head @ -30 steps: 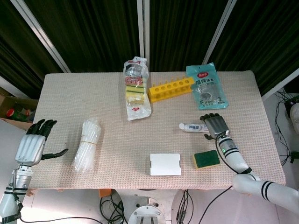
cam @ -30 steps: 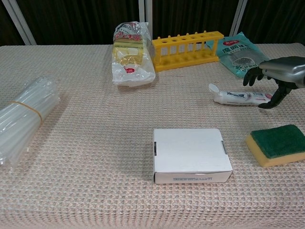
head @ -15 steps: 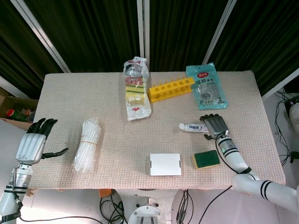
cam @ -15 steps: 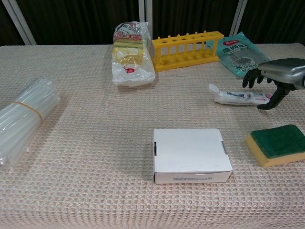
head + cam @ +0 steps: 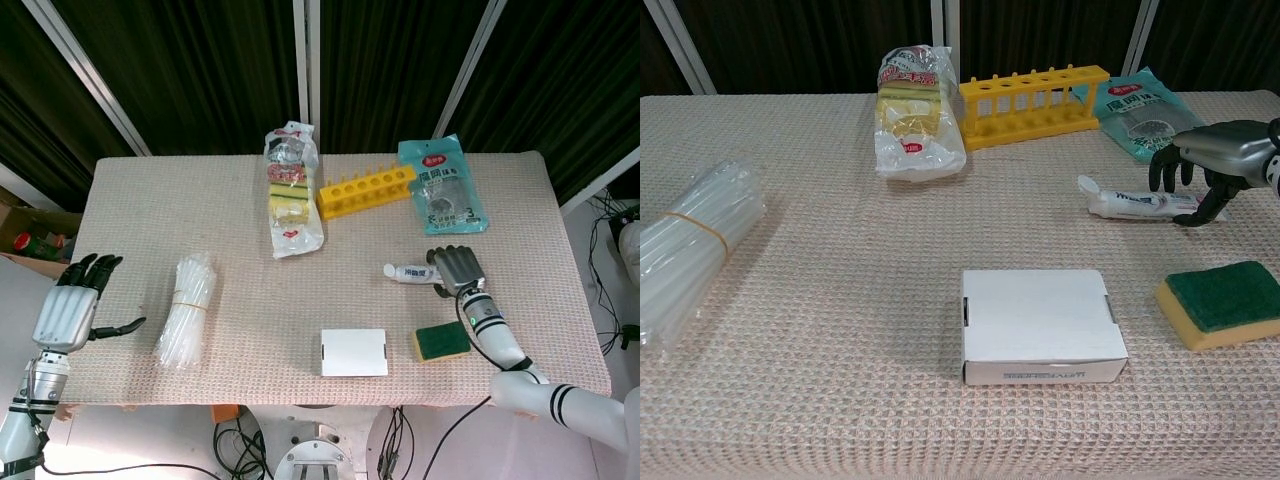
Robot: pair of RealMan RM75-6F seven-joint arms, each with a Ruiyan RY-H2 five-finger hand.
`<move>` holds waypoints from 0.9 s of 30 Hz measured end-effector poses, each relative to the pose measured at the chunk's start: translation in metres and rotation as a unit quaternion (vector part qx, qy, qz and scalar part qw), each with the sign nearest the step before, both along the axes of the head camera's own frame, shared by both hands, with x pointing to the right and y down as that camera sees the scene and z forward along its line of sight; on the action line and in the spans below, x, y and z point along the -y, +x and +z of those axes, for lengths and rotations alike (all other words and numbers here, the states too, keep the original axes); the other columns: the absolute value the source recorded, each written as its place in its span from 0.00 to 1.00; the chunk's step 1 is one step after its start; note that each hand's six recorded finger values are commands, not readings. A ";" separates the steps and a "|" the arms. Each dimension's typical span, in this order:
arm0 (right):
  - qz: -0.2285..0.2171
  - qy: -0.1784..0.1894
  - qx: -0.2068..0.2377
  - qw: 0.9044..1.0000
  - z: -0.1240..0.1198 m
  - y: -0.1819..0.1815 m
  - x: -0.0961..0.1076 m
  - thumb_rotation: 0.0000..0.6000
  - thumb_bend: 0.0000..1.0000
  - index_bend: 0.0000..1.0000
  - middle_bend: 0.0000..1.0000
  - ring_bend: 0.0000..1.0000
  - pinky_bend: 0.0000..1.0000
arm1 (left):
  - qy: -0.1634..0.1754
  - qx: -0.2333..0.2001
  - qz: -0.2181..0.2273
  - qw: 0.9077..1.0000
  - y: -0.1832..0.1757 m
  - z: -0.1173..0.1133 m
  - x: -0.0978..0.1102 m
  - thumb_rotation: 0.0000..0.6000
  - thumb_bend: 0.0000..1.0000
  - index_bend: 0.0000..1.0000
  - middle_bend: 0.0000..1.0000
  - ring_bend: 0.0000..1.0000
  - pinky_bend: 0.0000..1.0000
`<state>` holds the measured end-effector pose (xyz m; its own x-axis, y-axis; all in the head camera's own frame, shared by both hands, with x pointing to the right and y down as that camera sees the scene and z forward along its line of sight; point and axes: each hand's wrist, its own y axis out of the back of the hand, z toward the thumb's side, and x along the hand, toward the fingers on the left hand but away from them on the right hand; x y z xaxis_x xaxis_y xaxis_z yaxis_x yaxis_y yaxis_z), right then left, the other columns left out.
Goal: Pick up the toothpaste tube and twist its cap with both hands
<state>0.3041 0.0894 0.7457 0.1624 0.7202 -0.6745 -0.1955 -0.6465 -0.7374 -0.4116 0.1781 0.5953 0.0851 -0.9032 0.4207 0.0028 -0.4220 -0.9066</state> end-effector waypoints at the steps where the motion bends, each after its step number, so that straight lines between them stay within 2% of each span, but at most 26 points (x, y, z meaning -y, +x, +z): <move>1: 0.000 0.001 -0.001 1.000 0.000 0.000 0.000 1.00 0.28 0.43 0.45 0.38 0.49 | 0.000 0.000 0.000 1.000 0.000 0.000 0.000 0.33 0.03 0.11 0.13 0.09 0.19; 12: -0.003 -0.005 -0.006 1.000 0.005 -0.003 -0.002 1.00 0.29 0.45 0.47 0.39 0.51 | -0.003 0.001 -0.003 1.000 -0.002 0.002 -0.001 0.33 0.03 0.11 0.12 0.09 0.19; 17: -0.006 -0.004 -0.013 1.000 0.007 -0.004 -0.002 1.00 0.30 0.48 0.50 0.43 0.54 | -0.005 0.001 -0.002 1.000 -0.002 0.003 -0.001 0.32 0.03 0.11 0.13 0.09 0.19; 20: -0.010 -0.003 -0.018 1.000 0.010 -0.006 -0.003 1.00 0.31 0.55 0.55 0.48 0.59 | -0.005 0.000 -0.002 1.000 -0.002 0.004 -0.001 0.33 0.03 0.11 0.13 0.09 0.19; 25: -0.015 0.014 -0.024 1.000 0.012 -0.009 -0.002 1.00 0.35 0.75 0.70 0.63 0.75 | -0.004 0.000 -0.004 1.000 -0.003 0.003 -0.001 0.33 0.03 0.11 0.13 0.09 0.19; 27: -0.018 0.021 -0.024 0.999 0.012 -0.011 -0.001 1.00 0.37 0.80 0.74 0.66 0.78 | -0.003 0.000 -0.004 1.000 -0.004 0.003 -0.001 0.33 0.03 0.11 0.13 0.09 0.19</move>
<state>0.2931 0.0903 0.7577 0.1577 0.7426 -0.6509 -0.2538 -0.6065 -0.7535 -0.4154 0.1794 0.5983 0.0778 -0.9011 0.4265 -0.0006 -0.4279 -0.9038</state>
